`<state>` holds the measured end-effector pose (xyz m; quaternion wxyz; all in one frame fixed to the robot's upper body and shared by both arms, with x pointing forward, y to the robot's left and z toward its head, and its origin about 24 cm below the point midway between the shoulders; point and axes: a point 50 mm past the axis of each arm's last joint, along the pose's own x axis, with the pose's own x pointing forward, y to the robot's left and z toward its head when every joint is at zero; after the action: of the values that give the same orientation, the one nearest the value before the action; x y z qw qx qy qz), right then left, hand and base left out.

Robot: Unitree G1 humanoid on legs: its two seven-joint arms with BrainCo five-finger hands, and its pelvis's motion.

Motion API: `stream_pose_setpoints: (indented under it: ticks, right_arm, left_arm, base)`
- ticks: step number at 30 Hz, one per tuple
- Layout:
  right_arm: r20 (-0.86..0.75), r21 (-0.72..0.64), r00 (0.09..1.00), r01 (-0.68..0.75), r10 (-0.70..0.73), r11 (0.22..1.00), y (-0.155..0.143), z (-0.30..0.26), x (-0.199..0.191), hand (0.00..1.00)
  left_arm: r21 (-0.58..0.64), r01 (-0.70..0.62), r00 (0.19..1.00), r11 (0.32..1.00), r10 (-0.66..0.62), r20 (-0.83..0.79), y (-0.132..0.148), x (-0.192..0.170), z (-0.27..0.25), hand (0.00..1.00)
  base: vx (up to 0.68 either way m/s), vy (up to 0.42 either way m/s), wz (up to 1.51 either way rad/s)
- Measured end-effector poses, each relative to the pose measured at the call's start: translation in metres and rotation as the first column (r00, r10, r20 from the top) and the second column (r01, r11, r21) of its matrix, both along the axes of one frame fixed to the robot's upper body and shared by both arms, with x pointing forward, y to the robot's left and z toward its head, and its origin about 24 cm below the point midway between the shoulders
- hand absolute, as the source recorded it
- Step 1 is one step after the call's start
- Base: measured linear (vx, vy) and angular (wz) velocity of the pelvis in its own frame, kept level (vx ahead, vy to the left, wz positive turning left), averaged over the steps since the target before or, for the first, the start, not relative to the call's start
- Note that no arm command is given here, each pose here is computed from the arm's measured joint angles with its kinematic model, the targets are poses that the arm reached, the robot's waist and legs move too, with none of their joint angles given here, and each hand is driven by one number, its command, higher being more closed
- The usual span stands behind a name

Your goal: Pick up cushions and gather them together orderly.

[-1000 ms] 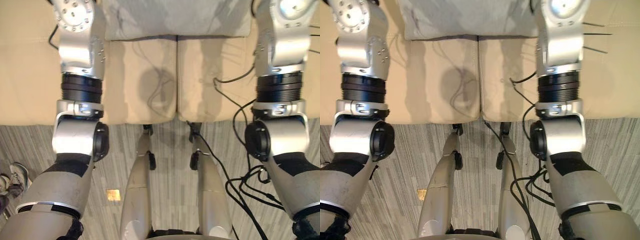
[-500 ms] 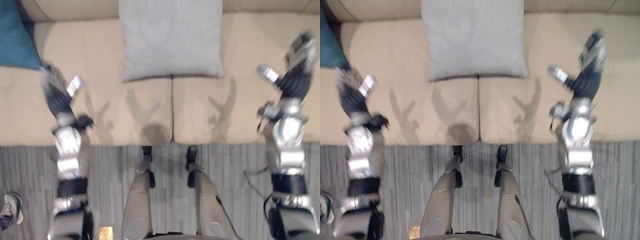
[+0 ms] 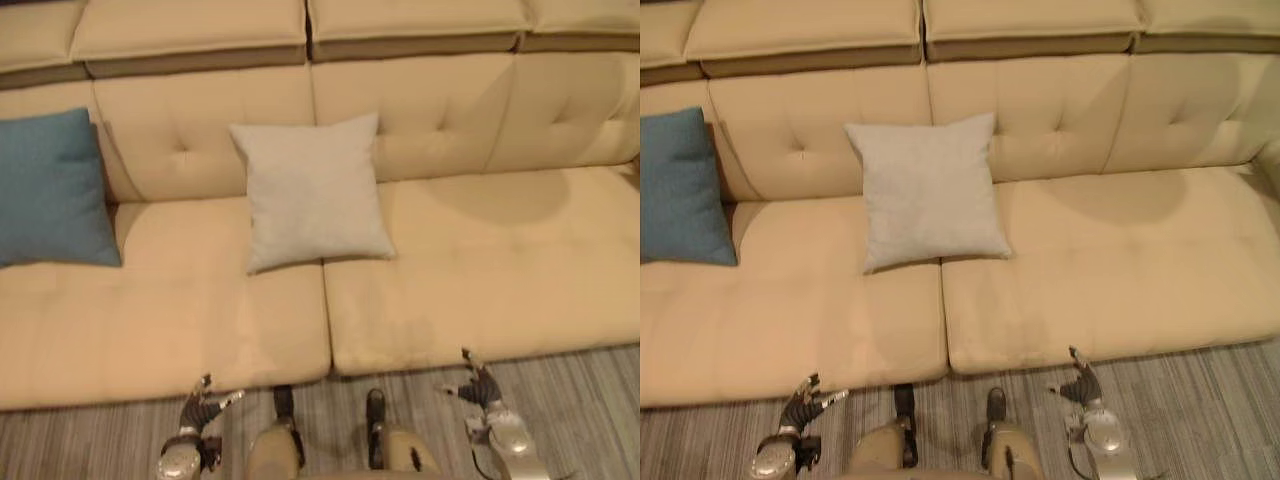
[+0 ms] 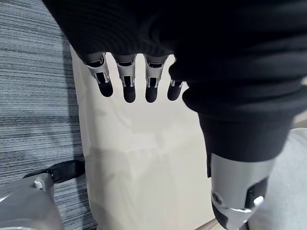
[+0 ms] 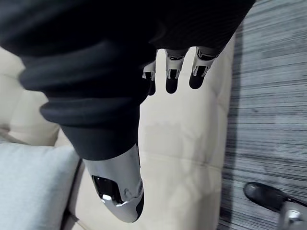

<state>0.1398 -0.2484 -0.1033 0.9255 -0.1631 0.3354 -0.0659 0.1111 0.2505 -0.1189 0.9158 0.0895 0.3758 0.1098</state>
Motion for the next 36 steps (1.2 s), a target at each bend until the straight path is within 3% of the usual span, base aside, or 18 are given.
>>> stream_pose_setpoints:
  ticks: [6,10,15,18,22,30,36]
  right_arm:
    - [-0.011,0.006,1.0,0.001,-0.001,1.0,0.002,-0.002,0.003,0.0]
    - [0.04,0.039,0.999,0.008,-0.01,0.999,0.01,0.003,0.022,0.0]
    - [-0.008,0.076,1.0,-0.006,0.006,0.997,0.025,-0.006,0.011,0.0]
    - [0.01,0.061,1.0,-0.006,0.006,0.998,0.022,-0.003,0.018,0.0]
    - [0.069,-0.002,0.998,0.004,-0.004,1.0,0.009,0.011,0.04,0.0]
    - [0.11,0.027,0.994,0.005,-0.008,1.0,0.02,0.015,0.037,0.0]
    - [0.103,0.036,0.994,0.032,-0.035,0.999,0.02,0.013,0.027,0.0]
  left_arm:
    - [0.002,0.003,1.0,1.0,-0.003,-0.004,0.0,0.003,0.0,0.0]
    - [0.026,0.007,0.996,1.0,-0.01,0.086,0.004,0.021,0.014,0.0]
    - [0.028,-0.016,0.992,0.999,0.012,0.123,0.004,0.022,0.02,0.0]
    - [0.003,-0.038,0.987,0.999,0.037,0.157,-0.004,0.03,0.023,0.0]
    - [-0.087,-0.002,0.984,0.996,0.017,0.175,-0.038,0.04,0.02,0.0]
    - [-0.1,-0.022,0.993,0.995,0.033,0.111,-0.04,0.012,0.011,0.0]
    - [-0.111,0.011,0.99,0.994,0.005,0.142,-0.047,0.026,0.014,0.0]
  base:
    - [0.0,0.043,-0.4]
    - [-0.16,0.075,-0.62]
    - [-0.19,-0.039,0.03]
    - [-0.26,-0.204,0.16]
    - [-0.4,-0.225,0.25]
    - [-0.21,-0.084,-0.07]
    - [-0.04,0.102,-0.32]
